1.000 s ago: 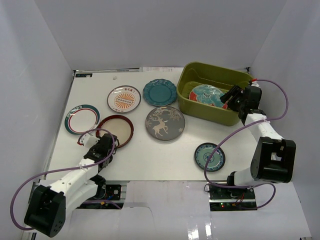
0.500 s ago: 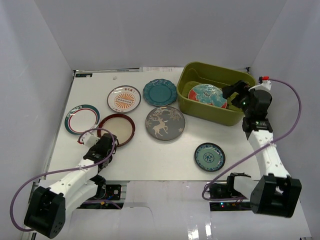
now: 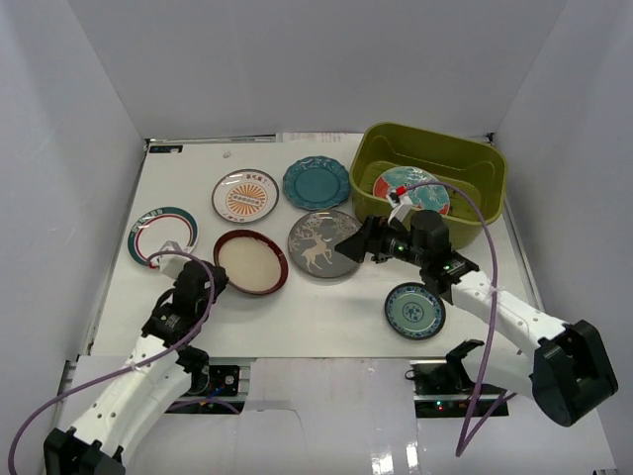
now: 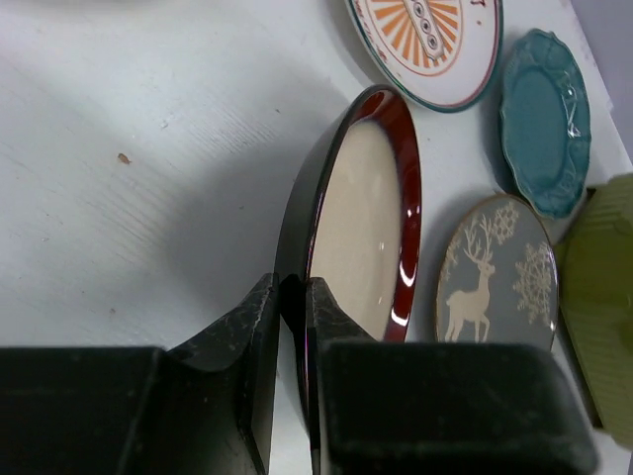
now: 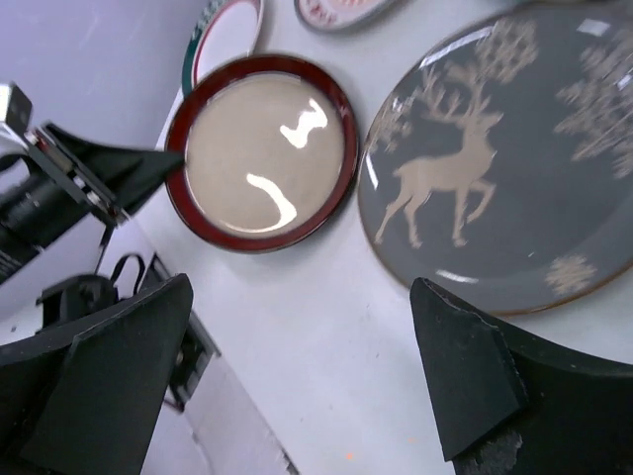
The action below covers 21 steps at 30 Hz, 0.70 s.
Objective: Place the plates into the plastic bin on the countertop
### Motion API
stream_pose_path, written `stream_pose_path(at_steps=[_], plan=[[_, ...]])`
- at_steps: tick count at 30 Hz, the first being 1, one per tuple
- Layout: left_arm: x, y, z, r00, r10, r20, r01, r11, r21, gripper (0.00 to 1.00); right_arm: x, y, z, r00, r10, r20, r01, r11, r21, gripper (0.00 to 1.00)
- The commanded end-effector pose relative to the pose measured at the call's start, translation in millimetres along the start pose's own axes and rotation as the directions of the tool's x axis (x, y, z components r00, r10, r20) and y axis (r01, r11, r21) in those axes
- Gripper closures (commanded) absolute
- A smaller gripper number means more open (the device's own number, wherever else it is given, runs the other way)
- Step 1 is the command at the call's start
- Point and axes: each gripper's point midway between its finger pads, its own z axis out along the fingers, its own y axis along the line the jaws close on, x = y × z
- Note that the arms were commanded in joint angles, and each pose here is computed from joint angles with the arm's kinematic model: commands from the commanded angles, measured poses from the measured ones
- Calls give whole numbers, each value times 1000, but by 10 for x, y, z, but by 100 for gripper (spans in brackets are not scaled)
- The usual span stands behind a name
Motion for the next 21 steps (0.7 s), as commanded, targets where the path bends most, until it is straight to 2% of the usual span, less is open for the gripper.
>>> stream_pose_path(at_steps=[1, 5, 9, 15, 21], plan=[[-333, -396, -223, 997, -46, 59, 38, 990, 139, 100, 201, 296, 140, 997, 41, -72, -51, 990, -133, 5], [-505, -527, -373, 993, -72, 94, 52, 978, 201, 100, 358, 560, 355, 987, 33, -158, -66, 975, -212, 9], [-562, -596, -477, 990, -97, 99, 69, 964, 256, 100, 598, 554, 575, 969, 76, -236, -127, 969, -214, 10], [-598, -703, -623, 989, -119, 83, 85, 940, 331, 100, 819, 495, 799, 939, 168, -299, -230, 955, -187, 10], [-581, -898, -822, 992, -126, 15, 107, 896, 431, 100, 802, 543, 1010, 937, 193, -292, -251, 952, -175, 10]])
